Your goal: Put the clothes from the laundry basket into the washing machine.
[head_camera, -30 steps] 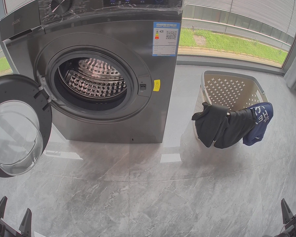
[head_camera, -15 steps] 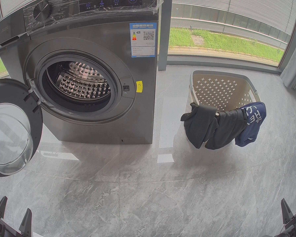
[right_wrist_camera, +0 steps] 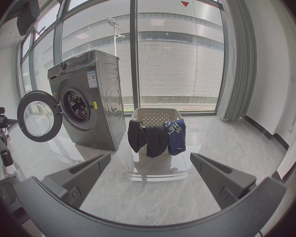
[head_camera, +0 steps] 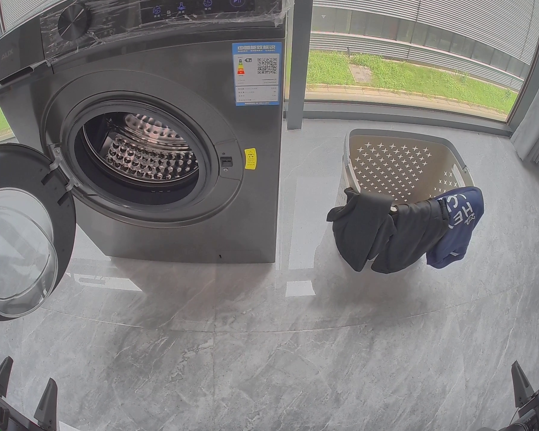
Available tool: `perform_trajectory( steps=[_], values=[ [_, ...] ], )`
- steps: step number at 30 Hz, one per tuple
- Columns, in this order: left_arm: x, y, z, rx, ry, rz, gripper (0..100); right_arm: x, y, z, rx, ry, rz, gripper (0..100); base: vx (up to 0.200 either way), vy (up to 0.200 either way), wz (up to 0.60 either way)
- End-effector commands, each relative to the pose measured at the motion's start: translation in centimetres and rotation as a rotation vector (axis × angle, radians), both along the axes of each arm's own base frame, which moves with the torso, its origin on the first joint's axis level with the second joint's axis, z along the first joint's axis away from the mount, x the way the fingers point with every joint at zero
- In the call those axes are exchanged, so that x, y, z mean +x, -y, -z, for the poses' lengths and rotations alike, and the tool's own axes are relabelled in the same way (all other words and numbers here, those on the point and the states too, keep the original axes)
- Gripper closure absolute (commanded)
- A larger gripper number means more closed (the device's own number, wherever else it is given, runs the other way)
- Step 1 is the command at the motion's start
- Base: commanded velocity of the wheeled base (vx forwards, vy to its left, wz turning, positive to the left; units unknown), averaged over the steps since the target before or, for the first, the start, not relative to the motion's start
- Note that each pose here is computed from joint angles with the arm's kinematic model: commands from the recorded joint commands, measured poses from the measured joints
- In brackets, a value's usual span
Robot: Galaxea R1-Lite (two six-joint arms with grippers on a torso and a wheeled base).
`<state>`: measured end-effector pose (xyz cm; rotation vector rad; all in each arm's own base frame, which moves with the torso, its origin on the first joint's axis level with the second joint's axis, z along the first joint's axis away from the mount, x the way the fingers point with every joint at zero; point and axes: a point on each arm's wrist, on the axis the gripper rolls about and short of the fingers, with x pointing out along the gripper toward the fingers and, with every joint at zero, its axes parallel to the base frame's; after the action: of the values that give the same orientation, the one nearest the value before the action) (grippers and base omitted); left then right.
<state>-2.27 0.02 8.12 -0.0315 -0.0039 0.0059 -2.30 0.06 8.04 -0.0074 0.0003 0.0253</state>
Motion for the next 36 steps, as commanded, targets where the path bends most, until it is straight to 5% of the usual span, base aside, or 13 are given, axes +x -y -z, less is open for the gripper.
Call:
perform_trajectory(
  steps=[1, 14, 26, 36],
  values=[
    [0.04, 0.00, 0.51, -0.001, -0.005, 0.000, 0, 0.02, 0.00, 0.52, 0.000, -0.003, -0.001, 0, 0.000, -0.200, 0.00],
    [0.04, 0.00, 0.51, -0.001, -0.005, -0.002, 0, 0.02, 0.00, 0.52, 0.000, -0.003, -0.001, 0, 0.000, -0.200, 0.00],
    [0.04, 0.00, 0.51, -0.001, -0.005, -0.002, 0, 0.02, 0.00, 0.52, 0.000, -0.003, -0.001, 0, 0.000, 0.000, 0.00],
    [0.04, 0.00, 0.51, -0.001, -0.005, 0.000, 0, 0.02, 0.00, 0.52, 0.000, -0.003, -0.001, 0, 0.000, -0.200, 0.00]
  ],
)
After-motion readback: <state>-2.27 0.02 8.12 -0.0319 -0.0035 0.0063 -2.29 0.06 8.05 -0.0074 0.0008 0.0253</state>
